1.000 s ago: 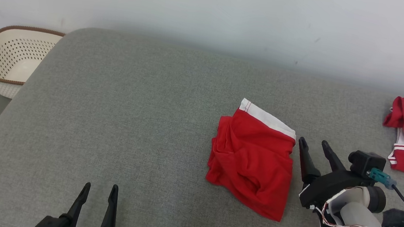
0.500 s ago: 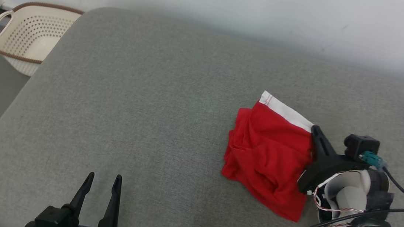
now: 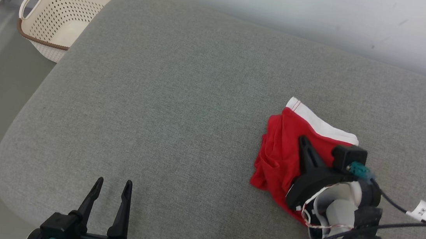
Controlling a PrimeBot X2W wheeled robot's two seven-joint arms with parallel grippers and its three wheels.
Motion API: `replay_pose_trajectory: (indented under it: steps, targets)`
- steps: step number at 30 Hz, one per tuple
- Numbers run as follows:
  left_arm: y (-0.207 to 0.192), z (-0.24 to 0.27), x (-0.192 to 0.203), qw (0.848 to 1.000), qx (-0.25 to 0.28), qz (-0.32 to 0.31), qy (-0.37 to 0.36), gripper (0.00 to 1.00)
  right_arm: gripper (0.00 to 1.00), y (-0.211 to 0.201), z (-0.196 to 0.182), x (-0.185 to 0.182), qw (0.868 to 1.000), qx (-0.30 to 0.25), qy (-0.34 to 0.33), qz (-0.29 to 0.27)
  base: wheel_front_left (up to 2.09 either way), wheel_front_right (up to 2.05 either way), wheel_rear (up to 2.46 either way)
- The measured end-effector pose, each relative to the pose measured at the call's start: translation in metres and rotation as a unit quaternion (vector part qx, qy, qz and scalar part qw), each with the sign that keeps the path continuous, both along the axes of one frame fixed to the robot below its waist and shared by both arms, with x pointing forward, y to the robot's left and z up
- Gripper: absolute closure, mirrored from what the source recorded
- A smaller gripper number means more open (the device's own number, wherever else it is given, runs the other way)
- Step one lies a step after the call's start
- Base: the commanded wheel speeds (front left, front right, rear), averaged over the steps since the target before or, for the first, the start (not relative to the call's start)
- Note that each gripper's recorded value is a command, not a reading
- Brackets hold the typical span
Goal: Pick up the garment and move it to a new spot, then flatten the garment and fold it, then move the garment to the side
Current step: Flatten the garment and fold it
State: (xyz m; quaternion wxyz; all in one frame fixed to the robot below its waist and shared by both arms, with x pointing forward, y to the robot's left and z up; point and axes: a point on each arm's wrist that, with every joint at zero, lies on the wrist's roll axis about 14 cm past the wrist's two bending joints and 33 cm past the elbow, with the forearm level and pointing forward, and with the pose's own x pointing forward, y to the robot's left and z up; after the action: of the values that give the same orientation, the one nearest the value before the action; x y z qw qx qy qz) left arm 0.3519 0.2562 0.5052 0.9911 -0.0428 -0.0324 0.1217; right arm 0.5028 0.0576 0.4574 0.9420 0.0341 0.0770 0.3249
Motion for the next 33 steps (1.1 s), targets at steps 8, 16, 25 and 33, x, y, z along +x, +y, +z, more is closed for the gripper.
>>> replay_pose_trajectory:
  steps: [8, 16, 25, 33]
  targets:
    - [0.000, 0.006, -0.003, 1.000, 0.000, 0.002, -0.010, 0.00, 1.00, 0.023, 0.006, -0.040, 0.998, 0.041, 0.005, 0.039, 0.00, 0.00, 0.00]
    - [-0.007, 0.007, 0.000, 1.000, -0.003, -0.009, -0.012, 0.00, 1.00, 0.050, 0.004, -0.089, 0.991, 0.085, 0.040, 0.098, 0.00, 0.00, 0.00]
    - [-0.008, 0.008, 0.001, 1.000, -0.003, -0.012, -0.015, 0.00, 1.00, 0.056, 0.007, -0.095, 0.988, 0.095, 0.050, 0.107, 0.00, 0.00, 0.00]
    - [-0.007, 0.010, -0.003, 1.000, -0.004, -0.008, -0.019, 0.00, 0.00, 0.040, 0.052, -0.079, 0.985, 0.160, 0.013, 0.069, 0.00, 0.00, 0.00]
